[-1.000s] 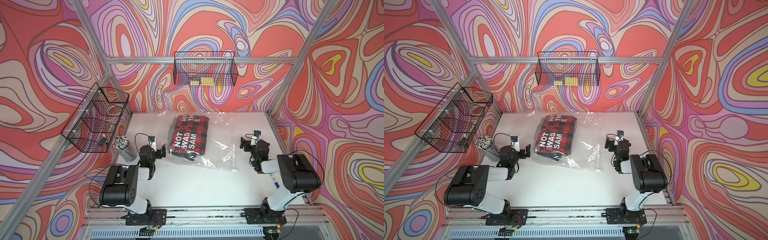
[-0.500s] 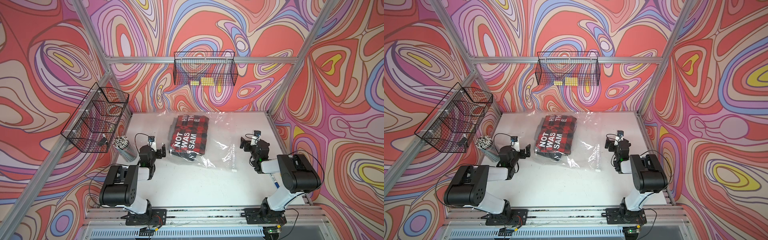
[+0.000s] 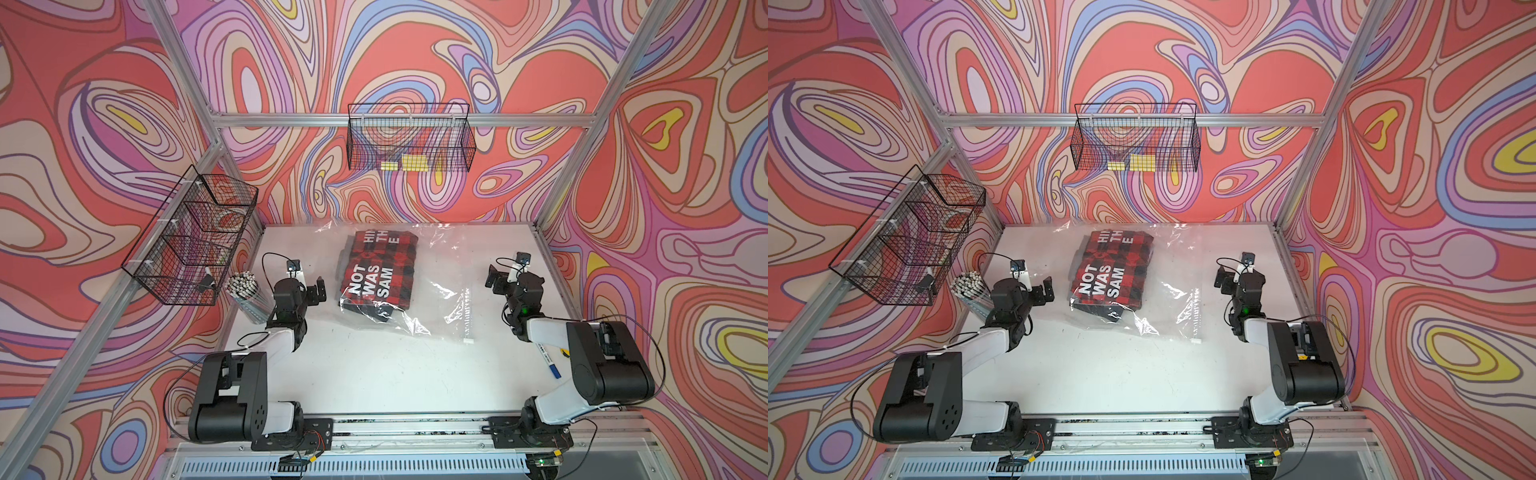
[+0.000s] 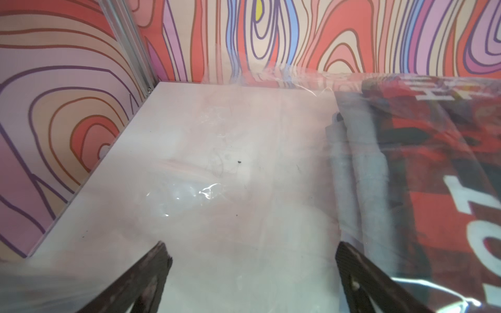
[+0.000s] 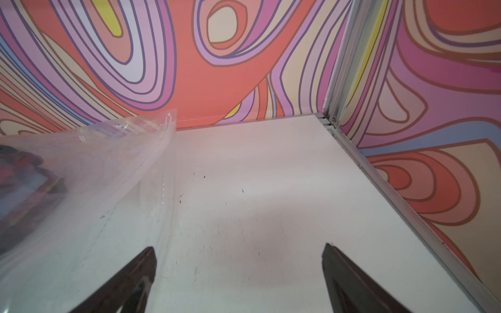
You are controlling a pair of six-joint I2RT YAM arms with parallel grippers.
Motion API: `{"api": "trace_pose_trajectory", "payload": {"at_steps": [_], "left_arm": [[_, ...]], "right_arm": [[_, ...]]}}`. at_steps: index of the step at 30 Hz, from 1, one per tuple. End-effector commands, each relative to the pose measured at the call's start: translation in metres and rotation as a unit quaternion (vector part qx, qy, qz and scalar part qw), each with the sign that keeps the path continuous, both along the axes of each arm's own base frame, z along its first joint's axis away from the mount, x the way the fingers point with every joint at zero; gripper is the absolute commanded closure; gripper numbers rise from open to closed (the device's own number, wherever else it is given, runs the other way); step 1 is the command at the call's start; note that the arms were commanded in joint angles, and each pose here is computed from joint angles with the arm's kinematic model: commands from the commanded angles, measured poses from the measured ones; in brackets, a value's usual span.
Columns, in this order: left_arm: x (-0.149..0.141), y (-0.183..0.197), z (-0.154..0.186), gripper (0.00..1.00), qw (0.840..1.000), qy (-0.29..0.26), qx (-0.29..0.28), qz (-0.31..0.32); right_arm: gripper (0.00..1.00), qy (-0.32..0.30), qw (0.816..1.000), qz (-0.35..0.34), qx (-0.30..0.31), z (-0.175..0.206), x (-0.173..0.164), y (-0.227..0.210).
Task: Take the shirt out of the vacuum bag
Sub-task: Open the vacuum bag at the center of the board.
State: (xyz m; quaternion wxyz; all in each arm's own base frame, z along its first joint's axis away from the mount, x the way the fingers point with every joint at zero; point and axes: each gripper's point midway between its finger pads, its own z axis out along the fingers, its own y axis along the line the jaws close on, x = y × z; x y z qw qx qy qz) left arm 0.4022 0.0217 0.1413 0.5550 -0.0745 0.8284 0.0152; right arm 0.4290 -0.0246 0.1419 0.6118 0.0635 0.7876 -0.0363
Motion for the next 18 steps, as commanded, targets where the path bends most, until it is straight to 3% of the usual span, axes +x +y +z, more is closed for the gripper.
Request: {"api": "trace_pose_trajectory", "payload": {"at_steps": [1,3,5,8,12,14,16,18], "left_arm": [[-0.012,0.034,0.004,0.01,0.987,0.067,-0.047,0.135],[-0.016,0.042,0.004,0.01,0.978,0.103,-0.056,0.171],[-0.02,0.033,0.003,0.01,0.973,0.111,-0.111,0.169],[-0.016,0.001,0.018,0.01,0.968,0.09,-0.205,0.111],[-0.016,-0.047,0.045,0.01,0.946,0.095,-0.309,0.012],[-0.021,-0.067,0.06,0.01,0.945,0.102,-0.31,-0.009],[-0.025,-0.095,0.075,0.01,0.951,0.108,-0.288,-0.035],[-0.027,-0.127,0.089,0.01,0.948,0.115,-0.29,-0.062]], "right_arm": [[0.02,-0.012,1.0,-0.013,-0.005,0.017,-0.01,-0.005],[0.02,-0.032,0.999,-0.008,-0.002,0.034,-0.013,-0.002],[0.02,-0.048,0.999,0.006,0.008,0.051,-0.015,0.005],[0.02,-0.066,0.997,0.015,0.025,0.072,-0.019,0.013],[0.02,-0.053,0.986,-0.066,0.144,0.079,-0.026,-0.005],[0.02,-0.044,0.981,-0.082,0.171,0.079,-0.029,-0.008],[0.02,-0.033,0.957,-0.168,0.233,0.068,-0.043,-0.028],[0.02,-0.028,0.957,-0.166,0.237,0.068,-0.045,-0.028]]}}
